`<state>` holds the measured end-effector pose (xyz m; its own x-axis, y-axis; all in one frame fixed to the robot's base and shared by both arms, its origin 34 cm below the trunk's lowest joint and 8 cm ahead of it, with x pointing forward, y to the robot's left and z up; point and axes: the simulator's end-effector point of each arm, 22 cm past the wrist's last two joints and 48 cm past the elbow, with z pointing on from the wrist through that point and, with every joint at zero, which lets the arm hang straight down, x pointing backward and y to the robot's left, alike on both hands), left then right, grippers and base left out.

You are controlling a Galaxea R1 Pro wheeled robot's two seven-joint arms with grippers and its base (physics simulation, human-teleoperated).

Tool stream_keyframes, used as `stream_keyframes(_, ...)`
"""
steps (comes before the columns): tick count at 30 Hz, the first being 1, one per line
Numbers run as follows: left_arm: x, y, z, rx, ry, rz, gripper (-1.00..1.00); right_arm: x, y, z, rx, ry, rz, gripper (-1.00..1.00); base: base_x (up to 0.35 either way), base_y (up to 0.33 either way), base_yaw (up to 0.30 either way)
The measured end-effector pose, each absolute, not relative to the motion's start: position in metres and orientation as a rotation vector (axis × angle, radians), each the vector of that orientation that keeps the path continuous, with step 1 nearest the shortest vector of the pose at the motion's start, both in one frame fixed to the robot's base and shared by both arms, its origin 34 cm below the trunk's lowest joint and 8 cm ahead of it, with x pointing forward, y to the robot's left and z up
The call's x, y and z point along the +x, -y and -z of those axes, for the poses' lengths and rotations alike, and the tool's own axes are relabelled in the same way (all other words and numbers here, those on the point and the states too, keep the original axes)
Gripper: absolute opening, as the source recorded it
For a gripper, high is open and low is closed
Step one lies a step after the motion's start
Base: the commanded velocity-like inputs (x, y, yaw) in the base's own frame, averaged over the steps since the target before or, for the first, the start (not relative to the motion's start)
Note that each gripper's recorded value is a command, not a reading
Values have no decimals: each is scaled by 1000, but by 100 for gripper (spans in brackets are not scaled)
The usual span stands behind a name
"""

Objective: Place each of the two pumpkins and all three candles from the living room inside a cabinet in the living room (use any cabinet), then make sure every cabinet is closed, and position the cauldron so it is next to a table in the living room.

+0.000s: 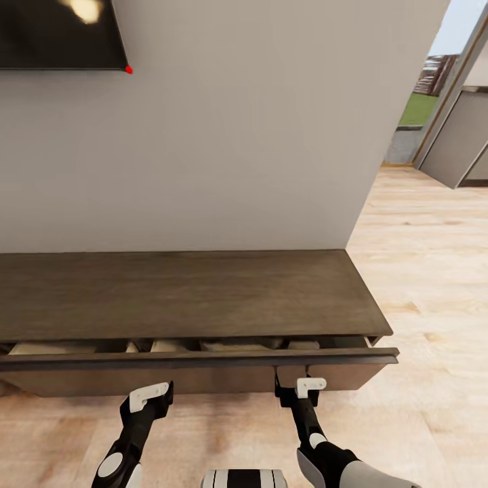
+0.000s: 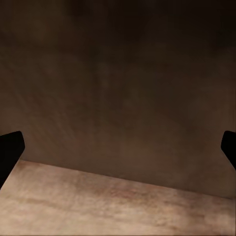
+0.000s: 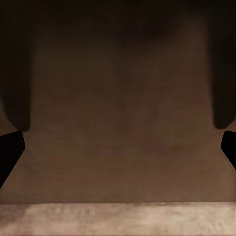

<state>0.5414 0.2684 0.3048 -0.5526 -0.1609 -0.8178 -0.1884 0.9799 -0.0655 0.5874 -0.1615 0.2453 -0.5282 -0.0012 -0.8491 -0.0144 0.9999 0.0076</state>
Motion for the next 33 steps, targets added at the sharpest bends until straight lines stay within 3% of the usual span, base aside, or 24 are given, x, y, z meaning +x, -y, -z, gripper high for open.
stream_keyframes(12, 542, -268, -305, -244, -2165, -35, 100, 587, 161, -245, -14, -2127, -18, 100, 145, 0, 0)
stream_keyframes(22, 542, -268, -305, -244, -2164, -35, 100, 587, 161, -245, -7, -2127, -17, 100, 13, 0, 0)
stream_keyframes(33, 541, -268, -305, -244, -2167, -35, 100, 588, 162, -246, -5, -2125, -15, 100, -260, 0, 0)
